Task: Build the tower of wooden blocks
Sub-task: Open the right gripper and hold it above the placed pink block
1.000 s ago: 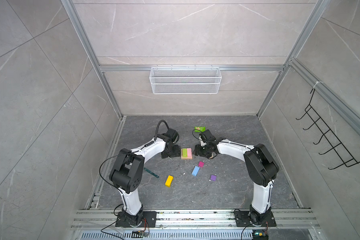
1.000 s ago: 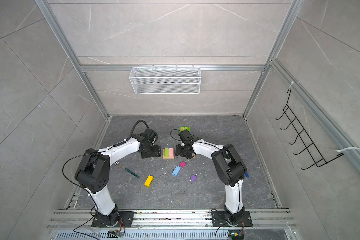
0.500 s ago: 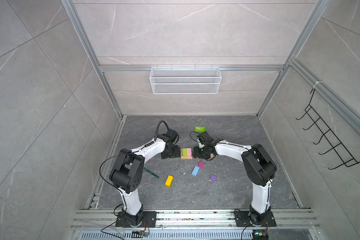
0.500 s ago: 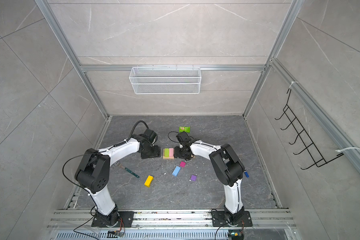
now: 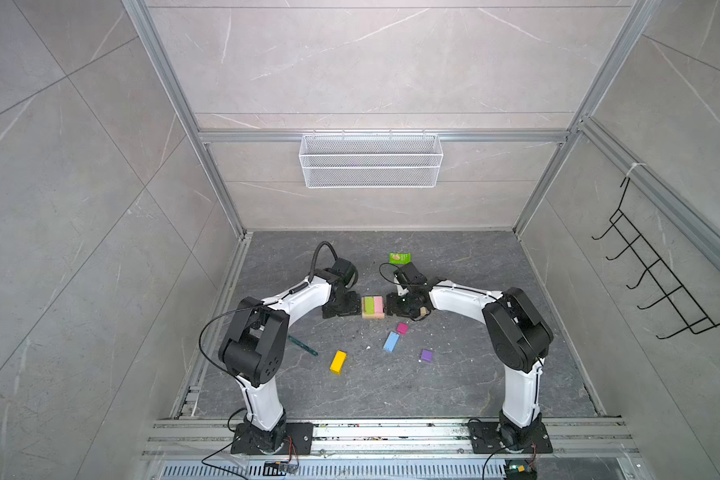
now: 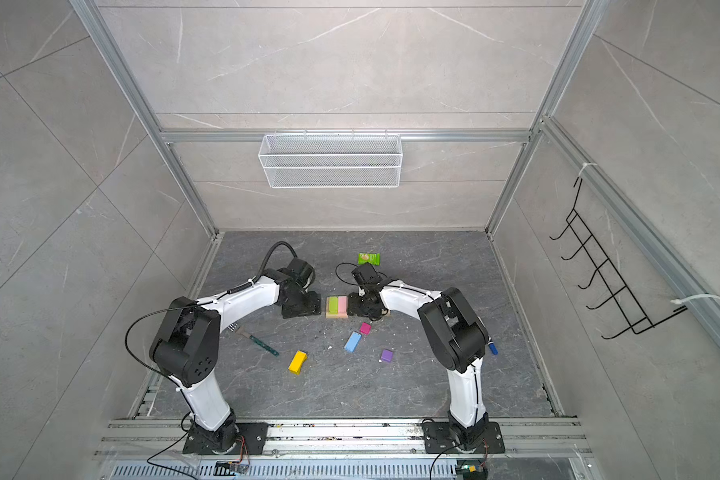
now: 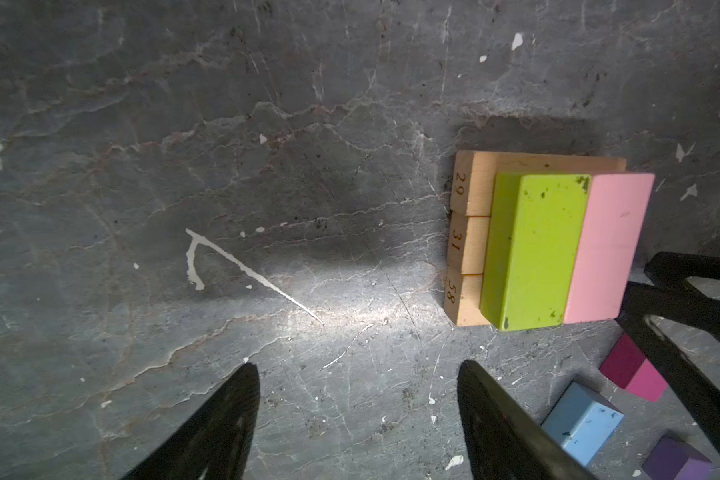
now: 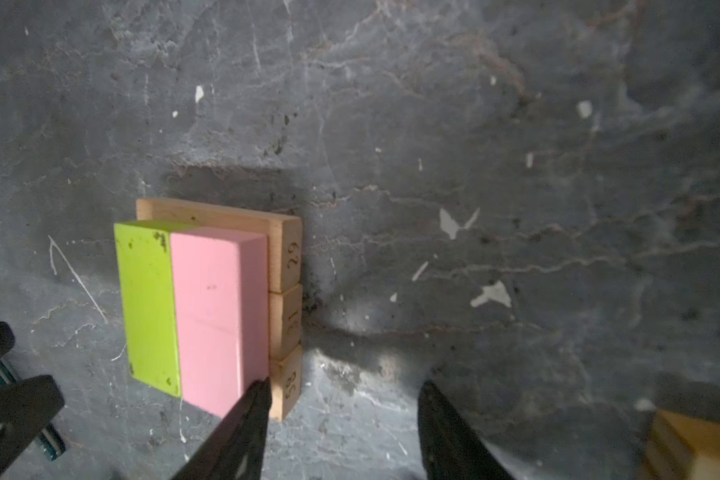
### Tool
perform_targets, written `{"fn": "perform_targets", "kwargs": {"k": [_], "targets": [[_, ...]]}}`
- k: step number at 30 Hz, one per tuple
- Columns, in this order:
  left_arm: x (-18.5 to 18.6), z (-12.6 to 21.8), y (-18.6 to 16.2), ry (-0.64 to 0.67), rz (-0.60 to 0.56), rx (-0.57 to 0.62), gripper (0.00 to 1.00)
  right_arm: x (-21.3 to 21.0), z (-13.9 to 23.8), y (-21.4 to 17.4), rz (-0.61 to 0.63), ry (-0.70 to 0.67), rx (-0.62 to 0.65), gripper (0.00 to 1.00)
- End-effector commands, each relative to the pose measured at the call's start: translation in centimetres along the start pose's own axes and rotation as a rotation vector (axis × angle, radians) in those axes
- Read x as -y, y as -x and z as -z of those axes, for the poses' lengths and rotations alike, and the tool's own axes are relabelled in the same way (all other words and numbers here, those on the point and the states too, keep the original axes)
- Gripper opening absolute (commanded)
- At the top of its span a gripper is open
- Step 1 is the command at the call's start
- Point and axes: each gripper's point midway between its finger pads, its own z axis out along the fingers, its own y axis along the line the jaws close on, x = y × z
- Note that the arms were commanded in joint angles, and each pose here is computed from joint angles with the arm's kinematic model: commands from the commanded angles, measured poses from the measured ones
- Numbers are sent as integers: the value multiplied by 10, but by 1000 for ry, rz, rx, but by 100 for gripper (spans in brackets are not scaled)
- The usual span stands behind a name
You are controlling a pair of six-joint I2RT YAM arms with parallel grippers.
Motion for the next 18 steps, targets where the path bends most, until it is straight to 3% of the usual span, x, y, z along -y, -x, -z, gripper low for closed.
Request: {"fn": "perform_targets", "kwargs": {"k": [1, 12, 18], "targets": [[-1, 15, 3, -2, -8, 32, 77, 0, -9, -6, 18, -8, -32, 42], [-1, 14, 4, 2, -11, 28, 77, 3, -1, -2, 17, -31, 3, 42], [-4, 16, 4, 9, -4, 29, 77, -3, 19, 10, 91, -32, 55, 44]]}}
